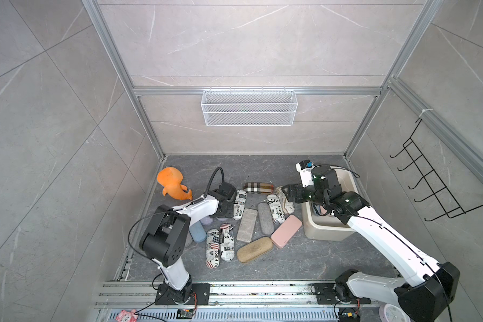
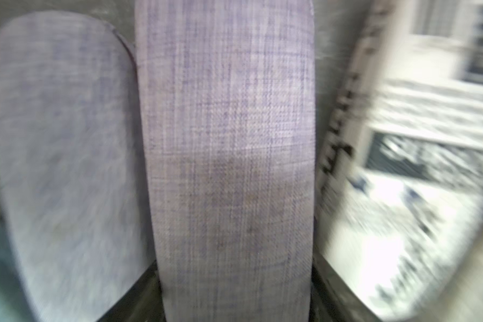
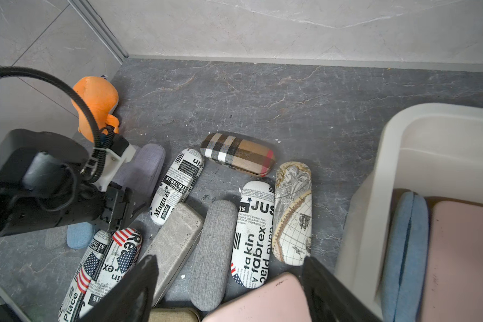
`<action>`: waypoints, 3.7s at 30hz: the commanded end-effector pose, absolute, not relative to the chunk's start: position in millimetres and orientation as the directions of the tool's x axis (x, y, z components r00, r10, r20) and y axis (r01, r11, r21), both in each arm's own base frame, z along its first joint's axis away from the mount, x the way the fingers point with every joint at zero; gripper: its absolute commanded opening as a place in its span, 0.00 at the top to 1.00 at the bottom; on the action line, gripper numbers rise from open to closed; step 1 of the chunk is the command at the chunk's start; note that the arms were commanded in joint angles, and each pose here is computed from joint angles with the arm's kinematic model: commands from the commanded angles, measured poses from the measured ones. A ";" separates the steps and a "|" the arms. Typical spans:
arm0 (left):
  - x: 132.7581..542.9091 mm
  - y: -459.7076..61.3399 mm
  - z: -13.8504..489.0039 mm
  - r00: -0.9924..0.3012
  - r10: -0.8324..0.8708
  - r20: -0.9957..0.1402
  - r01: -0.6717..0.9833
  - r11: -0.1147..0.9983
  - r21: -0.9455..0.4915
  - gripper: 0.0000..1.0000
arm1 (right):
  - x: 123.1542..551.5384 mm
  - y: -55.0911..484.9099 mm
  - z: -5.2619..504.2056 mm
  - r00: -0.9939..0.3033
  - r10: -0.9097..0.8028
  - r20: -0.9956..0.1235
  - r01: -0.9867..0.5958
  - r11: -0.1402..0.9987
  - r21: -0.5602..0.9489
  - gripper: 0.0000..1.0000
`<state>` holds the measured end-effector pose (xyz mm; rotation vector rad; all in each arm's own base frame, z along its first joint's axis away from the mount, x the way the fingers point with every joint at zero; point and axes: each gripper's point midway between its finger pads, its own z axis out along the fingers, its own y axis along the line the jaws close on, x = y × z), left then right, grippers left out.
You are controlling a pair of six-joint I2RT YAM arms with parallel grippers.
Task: Put the glasses cases into the storage boxes
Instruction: Pick up the glasses case at the center of the board, then place the glasses case in the storage box.
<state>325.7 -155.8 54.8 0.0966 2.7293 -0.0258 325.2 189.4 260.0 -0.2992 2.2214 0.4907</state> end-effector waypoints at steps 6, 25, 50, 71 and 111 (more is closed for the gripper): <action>321.1 -218.8 190.5 -0.565 0.035 -0.824 0.384 0.895 -0.225 0.46 | 310.4 219.5 269.7 -0.664 0.034 -0.747 -0.420 0.809 0.411 0.21; 250.9 -329.4 253.2 -0.374 -0.072 -0.924 0.713 0.614 -0.337 0.46 | 247.1 219.9 272.9 -0.641 0.172 -0.748 -0.492 0.656 0.572 0.23; 254.0 -339.9 258.7 -0.348 -0.061 -0.935 0.714 0.629 -0.307 0.46 | 291.0 272.4 279.3 -0.649 0.222 -0.728 -0.522 0.566 0.638 0.46; 256.7 -297.4 242.0 -0.401 -0.087 -0.912 0.576 0.750 -0.325 0.13 | 300.8 250.4 314.3 -0.527 0.147 -0.837 -0.516 0.728 0.452 0.62; 251.6 -218.0 196.2 -0.498 -0.119 -0.859 0.291 0.910 -0.295 0.07 | 317.7 83.6 154.6 -0.814 0.049 -0.579 0.057 0.998 0.004 0.63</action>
